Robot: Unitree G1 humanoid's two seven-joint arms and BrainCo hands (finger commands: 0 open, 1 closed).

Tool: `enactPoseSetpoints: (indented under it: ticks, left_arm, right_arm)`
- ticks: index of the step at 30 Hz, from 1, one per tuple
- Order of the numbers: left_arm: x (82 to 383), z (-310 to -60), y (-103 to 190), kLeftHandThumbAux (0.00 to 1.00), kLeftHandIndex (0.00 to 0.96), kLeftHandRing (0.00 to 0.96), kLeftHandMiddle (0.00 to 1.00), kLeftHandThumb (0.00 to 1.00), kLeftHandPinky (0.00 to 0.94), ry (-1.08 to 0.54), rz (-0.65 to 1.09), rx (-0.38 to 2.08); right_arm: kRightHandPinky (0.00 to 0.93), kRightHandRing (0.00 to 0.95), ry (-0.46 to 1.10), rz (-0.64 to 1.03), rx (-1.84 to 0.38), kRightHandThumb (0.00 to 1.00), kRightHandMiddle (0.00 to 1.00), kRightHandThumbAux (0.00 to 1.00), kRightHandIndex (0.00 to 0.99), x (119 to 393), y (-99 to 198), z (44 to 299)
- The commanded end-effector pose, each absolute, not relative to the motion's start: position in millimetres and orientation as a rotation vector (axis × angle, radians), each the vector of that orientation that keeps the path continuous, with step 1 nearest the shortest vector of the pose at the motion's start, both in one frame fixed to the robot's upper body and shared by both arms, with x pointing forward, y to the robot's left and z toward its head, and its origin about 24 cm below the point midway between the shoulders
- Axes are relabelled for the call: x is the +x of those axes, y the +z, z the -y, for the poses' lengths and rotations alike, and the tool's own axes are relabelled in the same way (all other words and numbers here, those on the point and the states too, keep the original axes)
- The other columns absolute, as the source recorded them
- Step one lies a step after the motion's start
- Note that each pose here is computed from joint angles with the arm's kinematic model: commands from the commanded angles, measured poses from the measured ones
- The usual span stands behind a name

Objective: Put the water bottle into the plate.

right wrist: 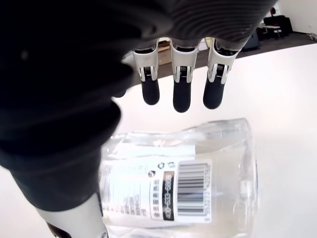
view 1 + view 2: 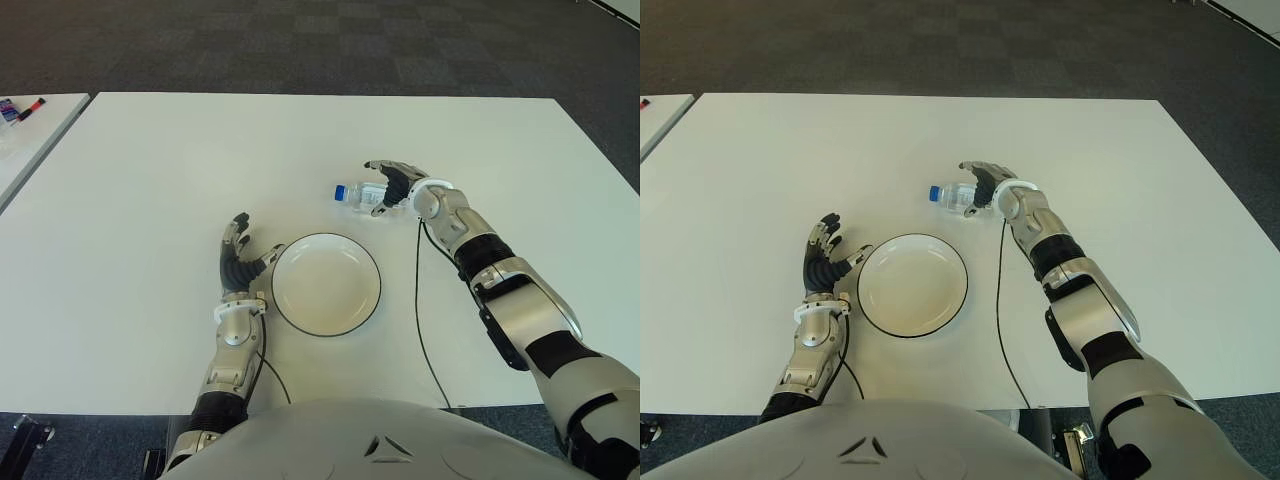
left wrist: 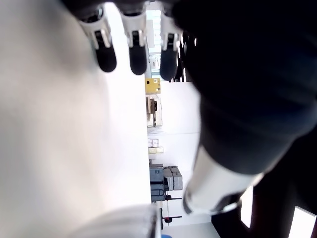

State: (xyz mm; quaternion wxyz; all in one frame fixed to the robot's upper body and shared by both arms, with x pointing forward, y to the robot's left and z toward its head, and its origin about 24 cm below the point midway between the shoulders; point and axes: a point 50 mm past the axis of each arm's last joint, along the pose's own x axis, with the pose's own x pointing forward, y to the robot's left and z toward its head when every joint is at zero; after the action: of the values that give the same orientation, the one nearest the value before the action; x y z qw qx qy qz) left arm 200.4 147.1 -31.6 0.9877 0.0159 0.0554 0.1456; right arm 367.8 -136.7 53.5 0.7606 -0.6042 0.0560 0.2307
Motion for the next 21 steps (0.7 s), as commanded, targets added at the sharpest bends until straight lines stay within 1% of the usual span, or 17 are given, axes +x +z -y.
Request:
enactPoseSetpoints:
  ticks: [1, 4, 11, 13, 21]
  left_arm:
    - [196.7, -138.0, -39.4, 0.967, 0.175, 0.136, 0.162, 0.000, 0.150, 0.299, -0.172, -0.006]
    - [196.5, -137.6, -39.0, 0.972, 0.177, 0.137, 0.165, 0.000, 0.141, 0.299, -0.170, -0.012]
    - [196.0, -136.8, -38.0, 0.976, 0.176, 0.137, 0.166, 0.000, 0.145, 0.303, -0.167, -0.005]
    - [196.0, -136.7, -38.0, 0.977, 0.176, 0.137, 0.166, 0.000, 0.146, 0.304, -0.169, -0.004]
    - [195.9, -136.1, -37.4, 0.977, 0.177, 0.140, 0.168, 0.000, 0.156, 0.306, -0.171, -0.008]
  right_arm:
    - [0.152, 0.100, 0.566, -0.110, -1.314, 0.000, 0.103, 0.907, 0.053, 364.9, 47.6, 132.1]
    - [0.134, 0.086, 0.585, -0.103, -1.319, 0.000, 0.097, 0.917, 0.068, 364.2, 45.3, 131.2]
    - [0.126, 0.074, 0.618, -0.084, -1.338, 0.000, 0.094, 0.911, 0.079, 364.3, 42.9, 129.5]
    - [0.123, 0.073, 0.626, -0.081, -1.342, 0.000, 0.098, 0.911, 0.113, 364.5, 42.7, 128.5]
    - [0.094, 0.056, 0.649, -0.074, -1.373, 0.000, 0.096, 0.921, 0.192, 365.2, 42.1, 126.4]
